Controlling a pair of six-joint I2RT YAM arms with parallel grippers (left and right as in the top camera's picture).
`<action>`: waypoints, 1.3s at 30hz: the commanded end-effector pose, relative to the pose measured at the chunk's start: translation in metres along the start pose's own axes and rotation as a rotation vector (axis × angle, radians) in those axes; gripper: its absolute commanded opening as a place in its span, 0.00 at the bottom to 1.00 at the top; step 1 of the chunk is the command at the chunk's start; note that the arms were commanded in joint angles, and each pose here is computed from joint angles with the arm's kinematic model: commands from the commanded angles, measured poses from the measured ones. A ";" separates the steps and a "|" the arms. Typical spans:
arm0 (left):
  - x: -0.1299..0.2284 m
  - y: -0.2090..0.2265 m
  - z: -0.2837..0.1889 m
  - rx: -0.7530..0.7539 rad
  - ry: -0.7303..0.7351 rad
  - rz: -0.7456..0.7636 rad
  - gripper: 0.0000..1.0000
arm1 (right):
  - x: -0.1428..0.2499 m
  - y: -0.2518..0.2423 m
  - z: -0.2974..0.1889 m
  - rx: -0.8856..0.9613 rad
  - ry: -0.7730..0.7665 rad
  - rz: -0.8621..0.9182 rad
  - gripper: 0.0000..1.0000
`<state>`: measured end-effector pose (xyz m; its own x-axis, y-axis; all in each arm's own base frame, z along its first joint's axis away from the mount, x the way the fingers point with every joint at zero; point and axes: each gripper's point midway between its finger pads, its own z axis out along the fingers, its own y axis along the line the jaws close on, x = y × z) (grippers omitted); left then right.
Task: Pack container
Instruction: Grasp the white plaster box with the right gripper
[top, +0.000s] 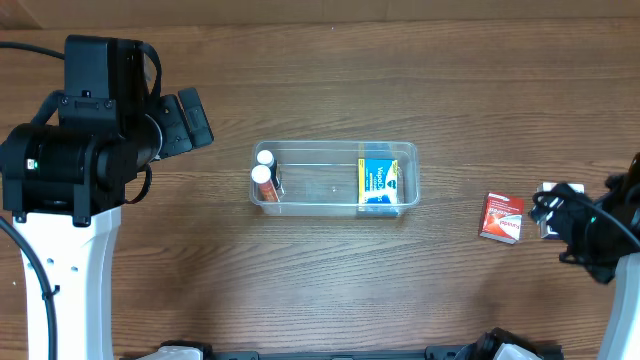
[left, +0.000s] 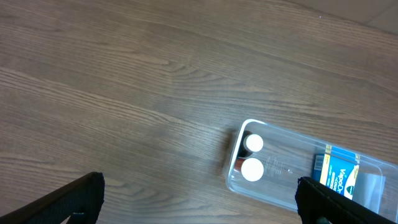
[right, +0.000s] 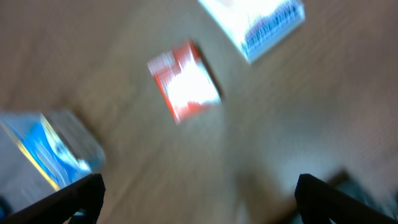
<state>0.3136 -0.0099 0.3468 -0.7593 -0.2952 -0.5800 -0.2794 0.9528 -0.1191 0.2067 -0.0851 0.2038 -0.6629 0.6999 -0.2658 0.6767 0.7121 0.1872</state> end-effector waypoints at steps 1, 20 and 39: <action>-0.003 0.003 0.000 -0.013 -0.011 0.022 1.00 | -0.039 0.001 0.002 0.033 -0.142 -0.116 1.00; -0.005 0.002 0.000 -0.007 -0.016 0.035 1.00 | -0.101 -0.050 0.170 0.229 0.115 -0.371 1.00; -0.011 -0.001 0.000 0.003 -0.040 0.031 1.00 | -0.092 -0.047 0.216 0.155 0.189 -0.401 0.98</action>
<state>0.3201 -0.0106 0.3516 -0.7457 -0.2761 -0.6065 -0.2588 0.9587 -0.1182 0.3052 -0.1991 0.0229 -0.9168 0.3794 -0.1248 0.3893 0.9186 -0.0672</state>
